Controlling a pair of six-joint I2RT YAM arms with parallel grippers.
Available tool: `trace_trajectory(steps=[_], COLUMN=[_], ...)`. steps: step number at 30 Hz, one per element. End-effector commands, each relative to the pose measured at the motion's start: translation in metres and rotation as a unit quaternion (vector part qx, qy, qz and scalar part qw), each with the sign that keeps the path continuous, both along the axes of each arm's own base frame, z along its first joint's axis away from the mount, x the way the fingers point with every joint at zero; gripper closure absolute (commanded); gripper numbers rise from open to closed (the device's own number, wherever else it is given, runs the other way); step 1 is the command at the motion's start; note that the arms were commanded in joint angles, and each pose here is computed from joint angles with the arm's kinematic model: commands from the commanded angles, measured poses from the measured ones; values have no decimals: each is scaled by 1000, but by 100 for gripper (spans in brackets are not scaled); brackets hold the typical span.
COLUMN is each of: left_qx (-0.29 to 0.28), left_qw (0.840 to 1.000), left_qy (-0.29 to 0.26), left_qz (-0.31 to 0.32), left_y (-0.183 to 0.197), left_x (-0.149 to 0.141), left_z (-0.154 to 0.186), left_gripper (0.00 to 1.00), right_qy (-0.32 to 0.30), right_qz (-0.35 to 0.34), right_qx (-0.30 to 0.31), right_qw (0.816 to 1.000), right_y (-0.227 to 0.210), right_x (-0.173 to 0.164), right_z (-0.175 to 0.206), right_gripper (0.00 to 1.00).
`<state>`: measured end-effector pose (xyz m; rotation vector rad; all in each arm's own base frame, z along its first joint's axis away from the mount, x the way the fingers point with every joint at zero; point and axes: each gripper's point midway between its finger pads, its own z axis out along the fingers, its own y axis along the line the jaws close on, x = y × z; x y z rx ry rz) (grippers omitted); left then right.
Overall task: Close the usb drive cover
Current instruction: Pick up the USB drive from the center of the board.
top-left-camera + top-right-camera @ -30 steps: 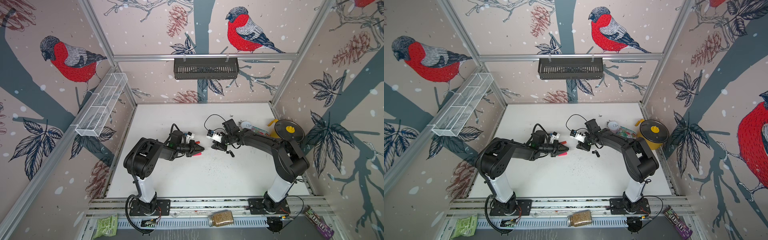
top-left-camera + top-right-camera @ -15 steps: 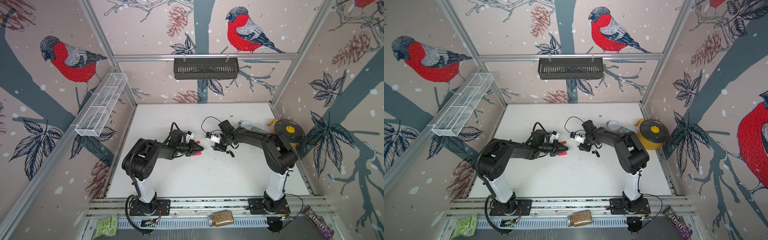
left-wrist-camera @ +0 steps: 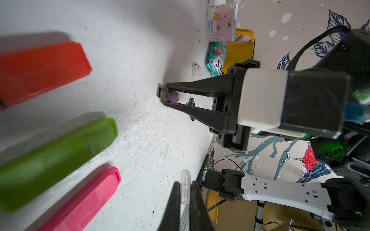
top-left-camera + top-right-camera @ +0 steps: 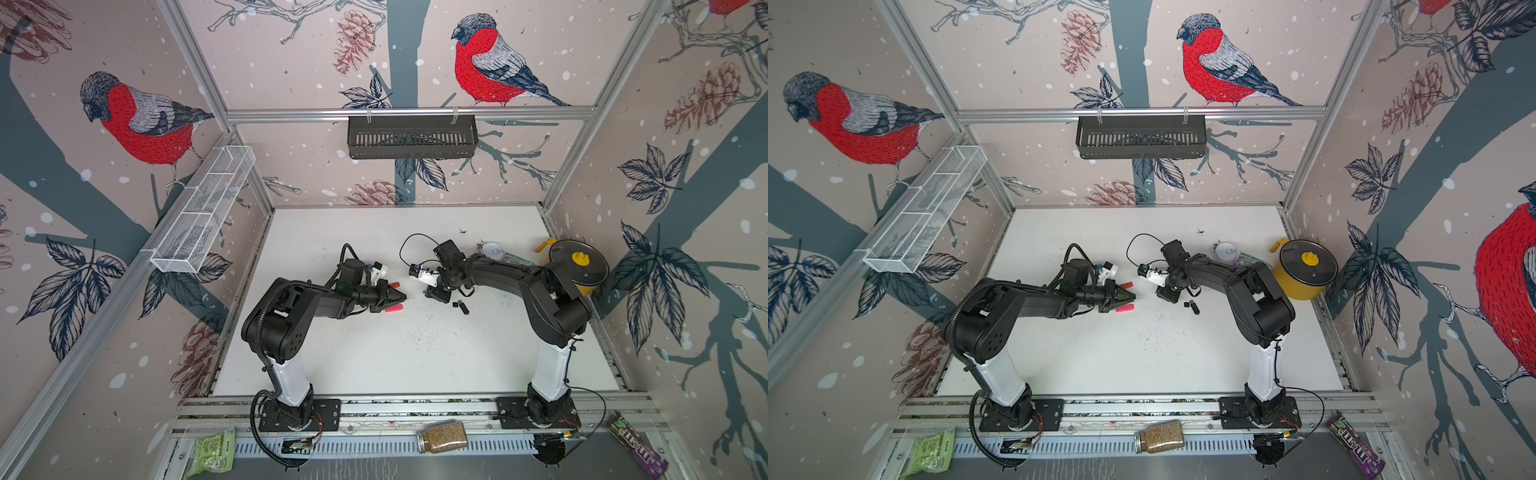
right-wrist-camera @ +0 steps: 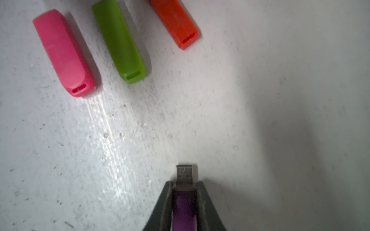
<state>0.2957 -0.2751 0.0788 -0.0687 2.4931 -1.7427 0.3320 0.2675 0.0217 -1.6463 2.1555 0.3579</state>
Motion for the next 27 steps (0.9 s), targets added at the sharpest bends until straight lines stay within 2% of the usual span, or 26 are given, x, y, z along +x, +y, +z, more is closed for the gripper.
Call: trace_trajectory(steps=[1, 6, 9, 11, 20, 27], left_qx=[-6, -3, 4, 4, 7, 6], left_qw=[1000, 1000, 1000, 1000, 999, 999], left_qy=[-16, -17, -16, -17, -22, -22], left_qz=[-12, -19, -23, -24, -23, -24], left_y=[0, 0, 2, 2, 3, 2], left_x=[-2, -4, -6, -6, -5, -5], left_z=[5, 4, 1, 2, 4, 4], left_gripper=[96, 96, 96, 95, 96, 96], right_qy=[6, -3, -2, 4, 13, 31], right_qz=[12, 22, 27, 25, 16, 21], right_qx=[-25, -16, -14, -25, -41, -46], right_qw=[1000, 1000, 1000, 999, 999, 998], right_y=[-8, -5, -5, -10, -27, -26], right_x=[-11, -15, -20, -22, -26, -25], right_z=[-4, -1, -2, -5, -8, -17], right_gripper=[78, 78, 65, 61, 62, 68])
